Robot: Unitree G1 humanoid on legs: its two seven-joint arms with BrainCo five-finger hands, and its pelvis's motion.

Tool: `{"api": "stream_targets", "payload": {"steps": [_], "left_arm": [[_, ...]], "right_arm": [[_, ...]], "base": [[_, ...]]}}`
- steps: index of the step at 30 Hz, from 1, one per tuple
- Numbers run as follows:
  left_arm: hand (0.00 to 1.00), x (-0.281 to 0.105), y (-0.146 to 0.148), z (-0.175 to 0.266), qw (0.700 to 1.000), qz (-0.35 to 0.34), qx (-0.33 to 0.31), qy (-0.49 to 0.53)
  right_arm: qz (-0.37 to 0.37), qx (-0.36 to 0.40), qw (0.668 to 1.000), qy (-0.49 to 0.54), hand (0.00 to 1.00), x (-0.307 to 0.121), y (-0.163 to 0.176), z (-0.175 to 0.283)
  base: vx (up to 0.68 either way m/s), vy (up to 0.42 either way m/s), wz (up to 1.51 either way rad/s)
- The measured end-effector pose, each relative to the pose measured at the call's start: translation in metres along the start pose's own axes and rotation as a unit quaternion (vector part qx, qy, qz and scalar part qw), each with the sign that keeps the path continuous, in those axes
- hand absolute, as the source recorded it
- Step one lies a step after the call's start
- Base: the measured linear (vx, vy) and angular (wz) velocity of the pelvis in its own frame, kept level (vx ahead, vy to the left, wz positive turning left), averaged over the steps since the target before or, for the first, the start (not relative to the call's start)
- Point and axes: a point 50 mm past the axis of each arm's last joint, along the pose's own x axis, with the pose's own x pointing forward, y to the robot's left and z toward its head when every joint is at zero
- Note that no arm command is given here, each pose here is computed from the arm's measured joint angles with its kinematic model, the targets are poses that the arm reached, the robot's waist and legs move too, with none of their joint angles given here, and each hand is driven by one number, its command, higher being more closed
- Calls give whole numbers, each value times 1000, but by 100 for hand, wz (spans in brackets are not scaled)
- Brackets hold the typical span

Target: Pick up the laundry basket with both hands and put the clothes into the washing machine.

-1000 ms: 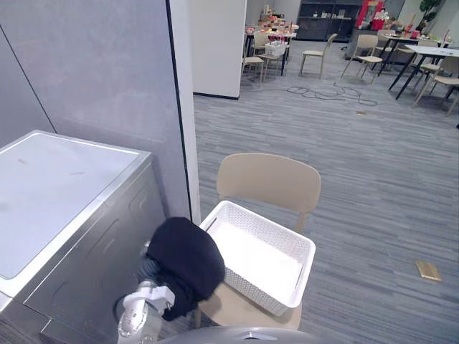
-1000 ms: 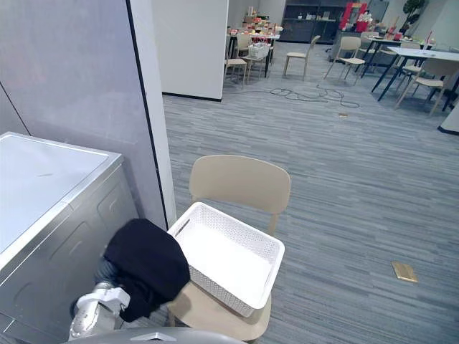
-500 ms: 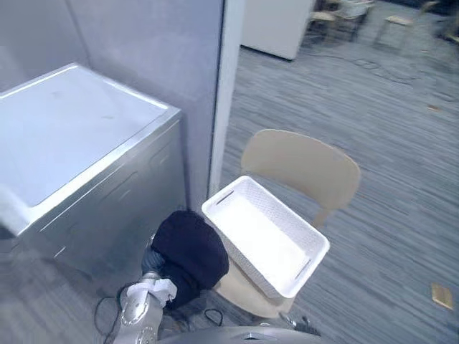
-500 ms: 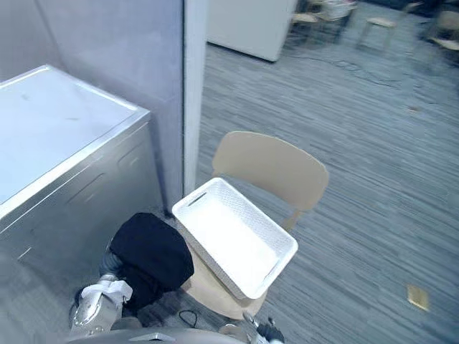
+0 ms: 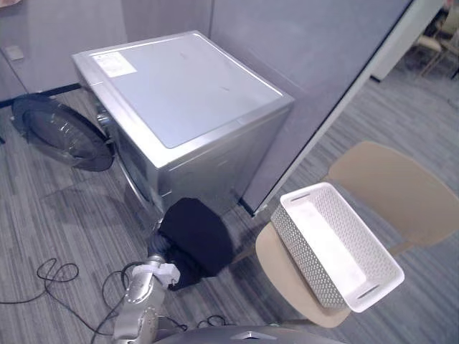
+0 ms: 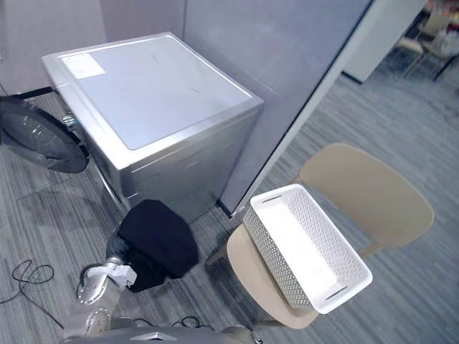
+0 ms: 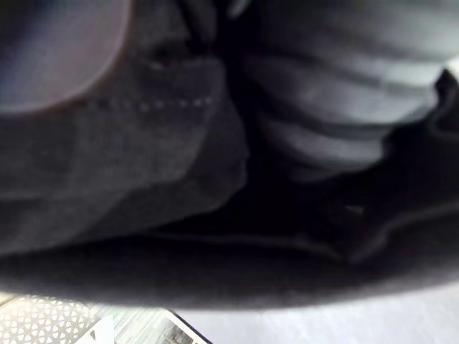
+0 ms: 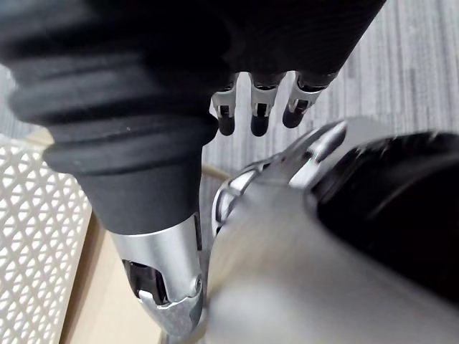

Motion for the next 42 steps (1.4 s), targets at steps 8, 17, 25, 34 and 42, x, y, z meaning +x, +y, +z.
{"api": "stream_targets", "payload": {"steps": [8, 17, 25, 34, 42], "left_arm": [[100, -4, -6, -4, 1000, -2, 20, 6], [100, -1, -23, -23, 999, 13, -37, 34], [100, -11, 2, -25, 994, 78, -64, 33], [100, -8, 10, -42, 992, 91, -54, 75], [100, 2, -2, -39, 996, 25, -5, 89]], "right_arm": [[60, -8, 997, -57, 0, -6, 28, 15], [92, -36, 992, -77, 0, -7, 34, 25], [73, -56, 993, -70, 0, -3, 29, 29], [-7, -45, 999, 25, 0, -2, -16, -12], [-13, 42, 999, -6, 0, 0, -11, 3]], "base": [[-24, 96, 30], [17, -77, 34], [-96, 77, 31], [142, 358, 22], [284, 398, 10]]}}
